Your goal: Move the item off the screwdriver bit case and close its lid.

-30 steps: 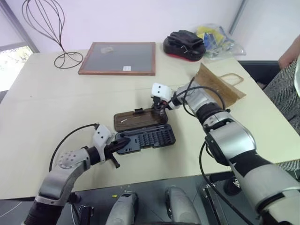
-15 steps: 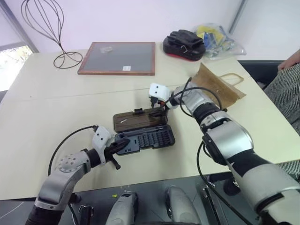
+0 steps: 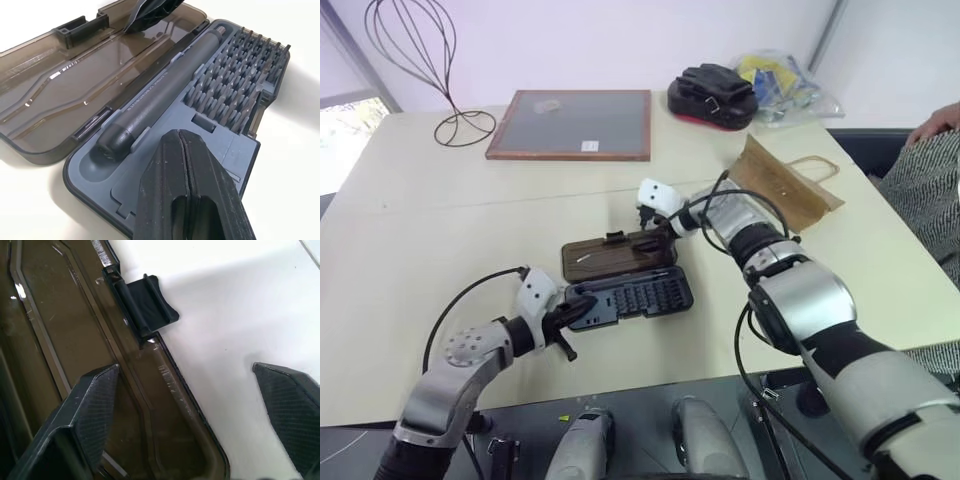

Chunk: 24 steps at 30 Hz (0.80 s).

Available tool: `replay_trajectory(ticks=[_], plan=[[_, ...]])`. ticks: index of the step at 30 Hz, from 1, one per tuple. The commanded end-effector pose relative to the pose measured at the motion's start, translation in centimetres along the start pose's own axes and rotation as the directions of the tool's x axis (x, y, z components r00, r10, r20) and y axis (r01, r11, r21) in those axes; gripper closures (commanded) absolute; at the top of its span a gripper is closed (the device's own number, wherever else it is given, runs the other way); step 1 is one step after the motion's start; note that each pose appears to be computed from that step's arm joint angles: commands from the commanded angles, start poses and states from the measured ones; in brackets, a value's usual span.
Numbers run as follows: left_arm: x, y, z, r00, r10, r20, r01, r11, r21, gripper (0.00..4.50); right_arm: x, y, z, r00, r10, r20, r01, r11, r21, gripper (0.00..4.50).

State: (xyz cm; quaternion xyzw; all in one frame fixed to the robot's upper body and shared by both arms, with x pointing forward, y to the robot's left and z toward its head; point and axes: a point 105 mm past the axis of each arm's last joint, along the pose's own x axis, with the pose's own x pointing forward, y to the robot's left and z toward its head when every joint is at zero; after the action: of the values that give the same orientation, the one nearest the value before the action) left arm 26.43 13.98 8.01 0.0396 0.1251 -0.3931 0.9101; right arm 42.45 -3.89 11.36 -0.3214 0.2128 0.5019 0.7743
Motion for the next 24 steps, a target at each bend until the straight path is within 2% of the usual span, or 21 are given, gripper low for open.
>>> replay_trajectory(ticks=[1, 6, 7, 24], plan=[[-0.4, 0.0, 0.6, 1.0, 0.009, 0.011, -0.01, 1.0, 0.025, 4.5, 0.9, 0.9, -2.4, 0.997, 0.008, -0.073, -0.004, 0.999, 0.052, 1.89], [-0.6, 0.2, 0.7, 1.0, 0.018, 0.01, -0.018, 0.999, 0.031, 4.5, 1.2, 1.3, -2.6, 0.997, 0.022, -0.078, -0.018, 0.998, 0.054, 4.35], [-0.7, 0.2, 0.7, 1.0, 0.019, 0.01, -0.019, 0.999, 0.032, 4.5, 1.2, 1.3, -2.5, 0.997, 0.025, -0.078, -0.021, 0.998, 0.055, 4.46], [-1.0, 0.7, 0.1, 0.999, 0.045, 0.01, -0.045, 0.998, 0.032, 4.5, 1.9, 2.4, -3.0, 0.991, 0.071, -0.113, -0.071, 0.997, 0.007, 4.46]])
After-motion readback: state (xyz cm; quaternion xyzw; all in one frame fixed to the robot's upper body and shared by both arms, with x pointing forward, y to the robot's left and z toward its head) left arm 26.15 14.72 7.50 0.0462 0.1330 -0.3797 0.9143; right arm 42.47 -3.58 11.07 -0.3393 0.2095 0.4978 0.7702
